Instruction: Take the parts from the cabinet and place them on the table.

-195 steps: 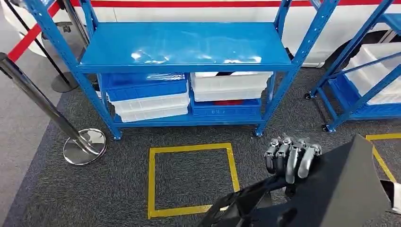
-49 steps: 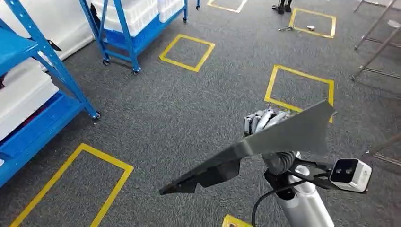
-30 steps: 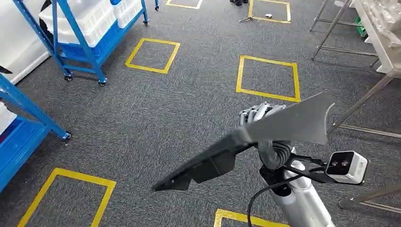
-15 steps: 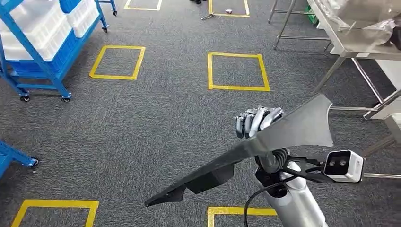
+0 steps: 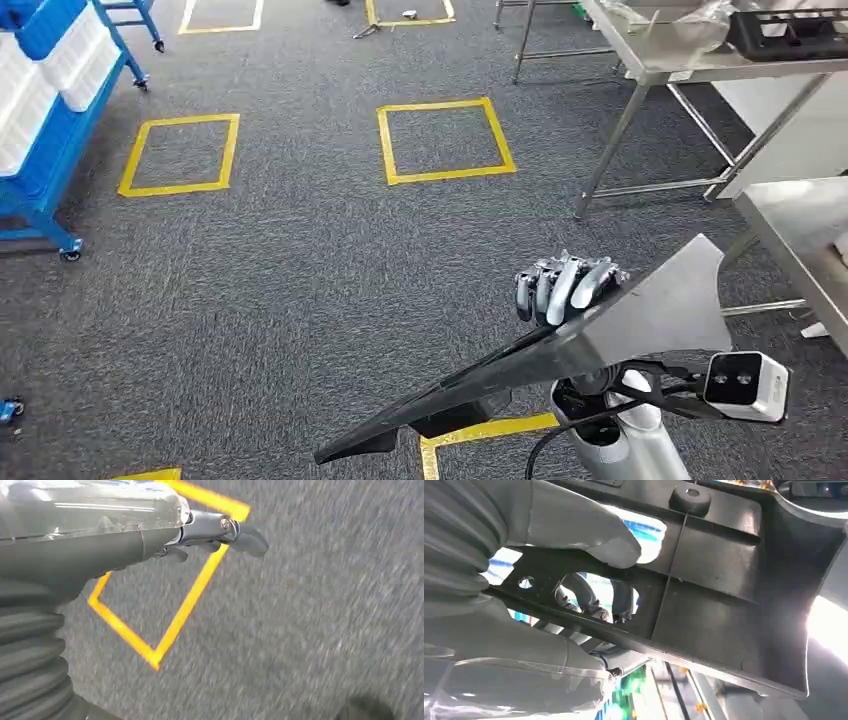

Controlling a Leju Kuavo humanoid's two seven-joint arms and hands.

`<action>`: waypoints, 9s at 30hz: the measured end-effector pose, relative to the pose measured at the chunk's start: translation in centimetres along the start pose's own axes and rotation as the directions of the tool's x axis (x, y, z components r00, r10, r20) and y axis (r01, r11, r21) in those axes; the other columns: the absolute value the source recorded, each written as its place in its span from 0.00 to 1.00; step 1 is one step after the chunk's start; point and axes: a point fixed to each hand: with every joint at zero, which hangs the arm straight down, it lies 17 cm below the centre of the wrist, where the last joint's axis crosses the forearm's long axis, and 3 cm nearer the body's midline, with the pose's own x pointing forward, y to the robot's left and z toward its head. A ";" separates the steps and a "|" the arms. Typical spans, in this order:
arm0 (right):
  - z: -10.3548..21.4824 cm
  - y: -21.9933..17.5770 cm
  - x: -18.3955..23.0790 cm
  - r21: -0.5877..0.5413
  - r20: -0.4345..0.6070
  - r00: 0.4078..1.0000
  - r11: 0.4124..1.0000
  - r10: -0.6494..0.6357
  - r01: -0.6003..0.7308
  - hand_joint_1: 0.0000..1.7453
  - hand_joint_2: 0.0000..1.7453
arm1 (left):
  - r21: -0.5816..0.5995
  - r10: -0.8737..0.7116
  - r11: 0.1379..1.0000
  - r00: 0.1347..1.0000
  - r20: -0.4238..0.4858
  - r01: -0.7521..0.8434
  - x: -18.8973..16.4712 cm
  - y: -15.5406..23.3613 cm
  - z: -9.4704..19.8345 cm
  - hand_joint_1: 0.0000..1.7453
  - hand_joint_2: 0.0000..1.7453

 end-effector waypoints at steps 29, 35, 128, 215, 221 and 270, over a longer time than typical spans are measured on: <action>2.7 1.4 1.3 0.004 -0.063 0.988 0.990 0.141 -0.141 0.98 1.00 | 0.030 0.004 1.000 1.000 0.010 -0.005 -1.3 2.0 0.2 0.00 1.00; 2.6 1.3 1.5 -0.008 -0.056 0.988 0.990 0.143 -0.144 0.98 1.00 | 0.003 -0.001 1.000 1.000 0.016 0.001 -0.7 0.6 0.3 0.00 1.00; 1.2 -2.5 1.0 0.027 -0.073 0.989 0.992 0.126 -0.125 0.98 1.00 | -0.032 0.063 0.998 0.995 0.077 -0.060 4.5 -2.4 -0.6 0.00 1.00; -1.3 -2.3 0.6 0.011 -0.029 0.976 0.977 0.214 -0.214 0.98 1.00 | -0.055 0.056 0.997 0.996 0.063 -0.052 3.5 -1.2 -0.8 0.00 1.00; -1.7 -2.1 0.9 0.014 -0.018 0.978 0.978 0.208 -0.208 0.98 1.00 | -0.055 0.055 0.997 0.996 0.070 -0.052 3.6 -1.3 -0.7 0.00 1.00; -7.5 -34.2 -18.5 0.741 -0.196 -0.464 -0.179 0.864 -0.647 0.98 1.00 | -0.169 0.034 0.986 0.969 0.246 0.009 8.3 -2.6 -0.7 0.00 1.00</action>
